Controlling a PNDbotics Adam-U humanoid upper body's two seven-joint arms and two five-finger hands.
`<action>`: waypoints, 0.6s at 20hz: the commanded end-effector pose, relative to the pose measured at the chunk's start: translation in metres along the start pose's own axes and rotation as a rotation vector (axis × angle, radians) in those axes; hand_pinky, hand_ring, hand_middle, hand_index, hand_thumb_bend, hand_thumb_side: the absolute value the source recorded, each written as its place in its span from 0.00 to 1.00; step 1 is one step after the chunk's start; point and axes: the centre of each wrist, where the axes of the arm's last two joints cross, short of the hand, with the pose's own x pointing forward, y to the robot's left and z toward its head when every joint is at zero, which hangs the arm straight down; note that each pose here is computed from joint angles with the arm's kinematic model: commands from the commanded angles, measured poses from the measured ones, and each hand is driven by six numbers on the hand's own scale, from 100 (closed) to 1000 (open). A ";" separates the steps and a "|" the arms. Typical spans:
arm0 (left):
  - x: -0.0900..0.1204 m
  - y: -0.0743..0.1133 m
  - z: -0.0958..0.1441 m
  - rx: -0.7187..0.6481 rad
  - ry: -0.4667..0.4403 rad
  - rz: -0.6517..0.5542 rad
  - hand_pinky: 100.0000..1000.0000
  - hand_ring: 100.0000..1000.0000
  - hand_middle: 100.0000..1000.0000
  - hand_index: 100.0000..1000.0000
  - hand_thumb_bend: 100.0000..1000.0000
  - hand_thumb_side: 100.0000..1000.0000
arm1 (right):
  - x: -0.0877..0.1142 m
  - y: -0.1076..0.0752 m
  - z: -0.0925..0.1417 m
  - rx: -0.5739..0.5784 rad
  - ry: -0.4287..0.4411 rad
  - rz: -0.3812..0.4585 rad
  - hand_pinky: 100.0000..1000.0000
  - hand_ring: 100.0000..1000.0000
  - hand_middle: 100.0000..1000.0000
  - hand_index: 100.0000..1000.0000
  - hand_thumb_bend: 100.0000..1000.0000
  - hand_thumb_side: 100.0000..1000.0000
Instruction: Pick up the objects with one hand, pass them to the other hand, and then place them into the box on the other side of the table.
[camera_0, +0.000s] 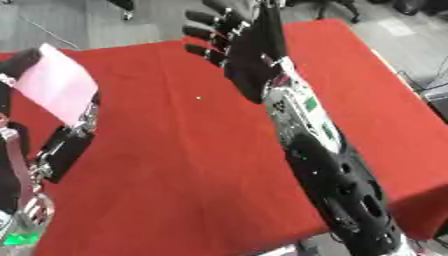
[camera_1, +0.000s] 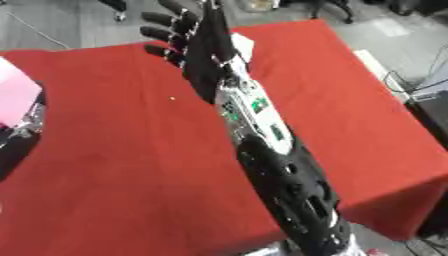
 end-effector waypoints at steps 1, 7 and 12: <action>-0.023 0.013 -0.011 0.142 0.107 -0.186 0.52 0.39 0.35 0.39 0.01 0.04 | 0.022 -0.007 0.006 -0.064 -0.154 0.052 0.80 0.78 0.69 0.92 0.00 1.00; -0.099 0.058 -0.019 -0.034 0.367 -0.502 0.58 0.44 0.38 0.42 0.15 0.01 | 0.012 -0.059 0.037 -0.159 -0.135 0.334 0.79 0.76 0.60 0.89 0.00 1.00; -0.167 0.092 -0.036 -0.279 0.709 -0.667 0.58 0.46 0.39 0.42 0.19 0.00 | -0.002 -0.088 0.058 -0.097 -0.046 0.498 0.79 0.76 0.57 0.88 0.00 1.00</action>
